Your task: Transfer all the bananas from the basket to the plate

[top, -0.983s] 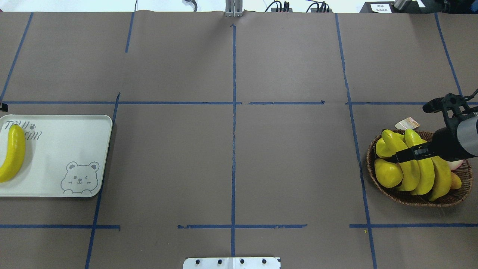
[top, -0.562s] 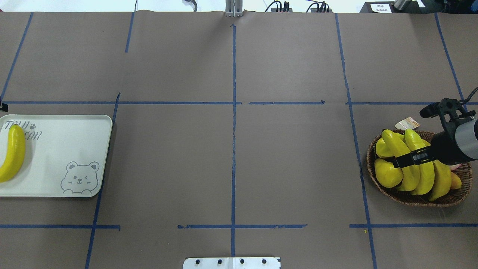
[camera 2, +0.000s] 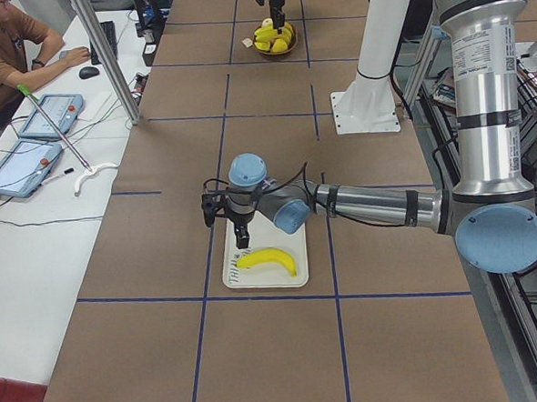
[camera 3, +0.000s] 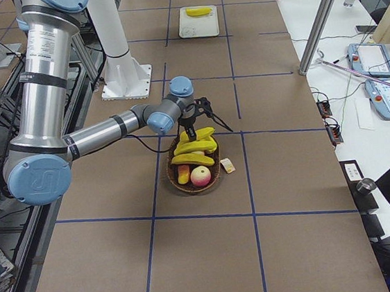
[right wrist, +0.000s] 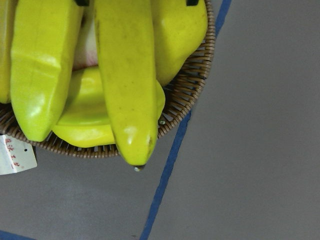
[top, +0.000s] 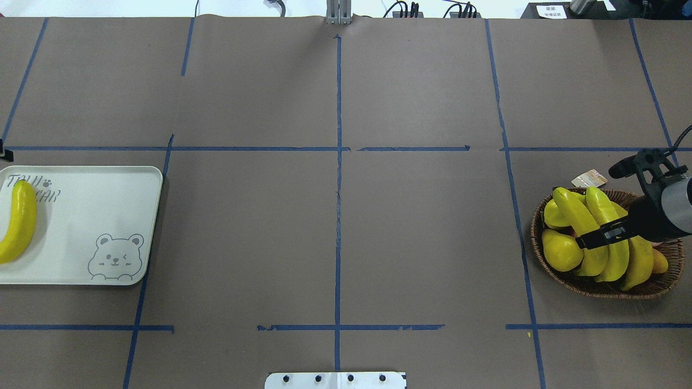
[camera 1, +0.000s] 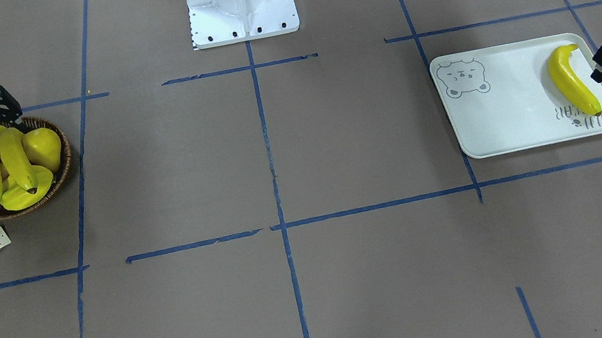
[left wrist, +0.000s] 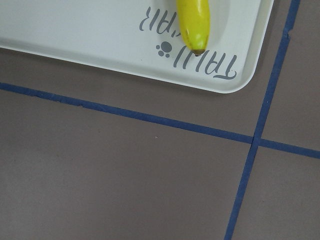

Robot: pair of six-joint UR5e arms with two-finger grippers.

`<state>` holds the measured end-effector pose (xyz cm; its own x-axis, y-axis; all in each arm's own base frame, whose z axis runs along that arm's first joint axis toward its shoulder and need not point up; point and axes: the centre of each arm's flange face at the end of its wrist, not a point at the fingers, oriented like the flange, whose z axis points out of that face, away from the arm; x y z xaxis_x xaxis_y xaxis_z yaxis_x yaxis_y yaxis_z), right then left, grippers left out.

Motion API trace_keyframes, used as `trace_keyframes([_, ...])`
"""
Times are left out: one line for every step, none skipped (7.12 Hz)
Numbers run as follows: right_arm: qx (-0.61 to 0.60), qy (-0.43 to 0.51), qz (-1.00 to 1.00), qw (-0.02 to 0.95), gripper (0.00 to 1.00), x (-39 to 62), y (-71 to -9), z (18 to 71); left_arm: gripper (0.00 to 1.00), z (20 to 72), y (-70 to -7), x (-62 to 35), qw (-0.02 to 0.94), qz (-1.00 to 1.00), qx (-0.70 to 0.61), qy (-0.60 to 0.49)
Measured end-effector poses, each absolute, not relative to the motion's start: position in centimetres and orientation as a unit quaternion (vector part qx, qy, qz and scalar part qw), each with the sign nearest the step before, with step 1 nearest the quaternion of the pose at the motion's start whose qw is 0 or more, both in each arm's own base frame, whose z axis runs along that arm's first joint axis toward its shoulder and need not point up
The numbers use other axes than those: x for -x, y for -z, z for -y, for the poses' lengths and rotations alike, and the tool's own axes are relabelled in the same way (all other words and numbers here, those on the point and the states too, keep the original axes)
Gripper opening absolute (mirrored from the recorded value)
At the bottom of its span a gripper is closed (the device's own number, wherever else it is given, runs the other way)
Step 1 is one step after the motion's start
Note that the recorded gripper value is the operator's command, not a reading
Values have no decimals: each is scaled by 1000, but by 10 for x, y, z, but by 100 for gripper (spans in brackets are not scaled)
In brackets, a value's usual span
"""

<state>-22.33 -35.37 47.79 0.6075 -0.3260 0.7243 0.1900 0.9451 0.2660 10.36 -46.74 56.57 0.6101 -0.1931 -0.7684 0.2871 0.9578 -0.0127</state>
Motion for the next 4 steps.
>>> trace_keyframes([-81, 146, 418, 893, 64, 223, -479, 354, 99, 468, -566, -104, 896, -420, -55, 134])
trace_keyframes([-80, 146, 418, 893, 64, 224, -480, 354, 99, 468, -568, -104, 896, -420, -54, 134])
trace_keyframes([-79, 146, 417, 894, 64, 225, -482, 355, 99, 468, -569, -105, 896, -420, -54, 134])
trace_keyframes([-77, 146, 415, 895, 64, 226, -485, 355, 99, 468, -570, -105, 896, -419, -53, 134])
